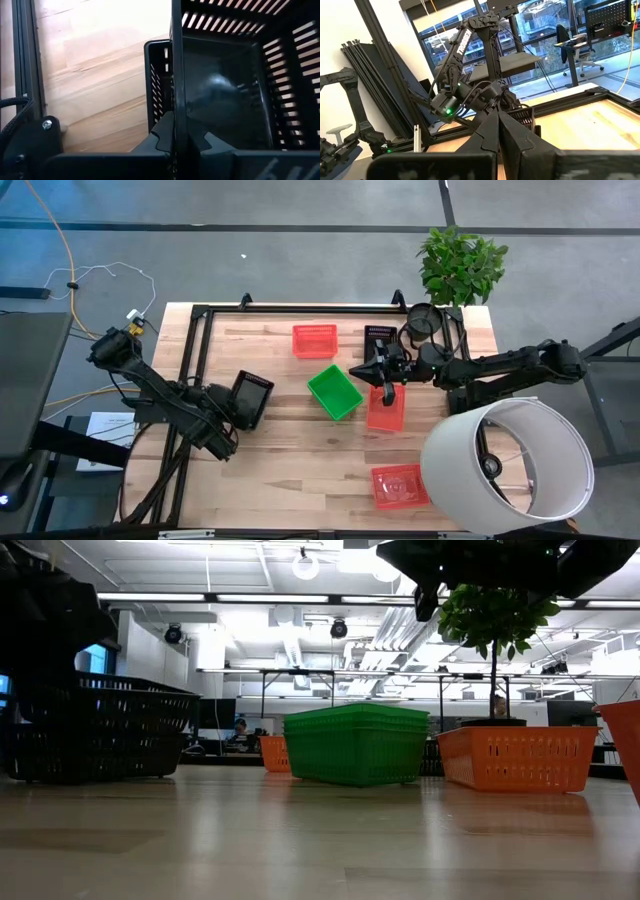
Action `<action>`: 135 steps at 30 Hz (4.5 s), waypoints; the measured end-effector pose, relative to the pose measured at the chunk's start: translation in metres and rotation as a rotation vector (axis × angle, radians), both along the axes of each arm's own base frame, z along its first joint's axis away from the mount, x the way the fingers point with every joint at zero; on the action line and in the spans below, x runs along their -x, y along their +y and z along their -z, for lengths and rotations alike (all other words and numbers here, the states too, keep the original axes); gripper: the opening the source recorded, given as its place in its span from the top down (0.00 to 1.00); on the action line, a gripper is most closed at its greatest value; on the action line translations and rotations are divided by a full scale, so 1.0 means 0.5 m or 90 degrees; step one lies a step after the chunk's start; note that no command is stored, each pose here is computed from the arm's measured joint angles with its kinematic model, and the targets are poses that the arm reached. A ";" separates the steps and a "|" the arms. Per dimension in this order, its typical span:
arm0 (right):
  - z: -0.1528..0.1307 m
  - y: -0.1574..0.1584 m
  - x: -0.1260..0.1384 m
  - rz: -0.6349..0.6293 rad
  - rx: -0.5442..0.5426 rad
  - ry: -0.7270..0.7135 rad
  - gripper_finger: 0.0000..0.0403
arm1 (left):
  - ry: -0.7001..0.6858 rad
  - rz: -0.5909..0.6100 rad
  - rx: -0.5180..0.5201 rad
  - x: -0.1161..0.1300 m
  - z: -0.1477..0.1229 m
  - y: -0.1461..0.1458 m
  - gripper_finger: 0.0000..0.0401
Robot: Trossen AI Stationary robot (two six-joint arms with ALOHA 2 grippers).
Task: Stack baskets by color
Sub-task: Stack the black basket on the black basket
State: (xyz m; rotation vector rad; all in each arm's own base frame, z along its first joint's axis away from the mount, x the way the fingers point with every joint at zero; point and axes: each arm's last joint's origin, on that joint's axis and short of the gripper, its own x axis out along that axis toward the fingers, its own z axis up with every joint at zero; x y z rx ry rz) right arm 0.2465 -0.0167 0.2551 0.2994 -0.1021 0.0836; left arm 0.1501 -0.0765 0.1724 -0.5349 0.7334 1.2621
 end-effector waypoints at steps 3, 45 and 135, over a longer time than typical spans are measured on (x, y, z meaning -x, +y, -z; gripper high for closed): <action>0.000 0.000 0.000 0.000 0.000 -0.001 1.00 | -0.001 -0.002 0.001 0.000 0.000 0.000 1.00; -0.025 0.001 0.004 -0.001 0.006 -0.083 1.00 | -0.538 0.512 -0.274 -0.007 -0.385 0.125 0.47; 0.223 -0.175 0.088 0.725 -0.433 0.579 0.35 | -0.506 0.522 -0.272 -0.071 -0.272 0.227 1.00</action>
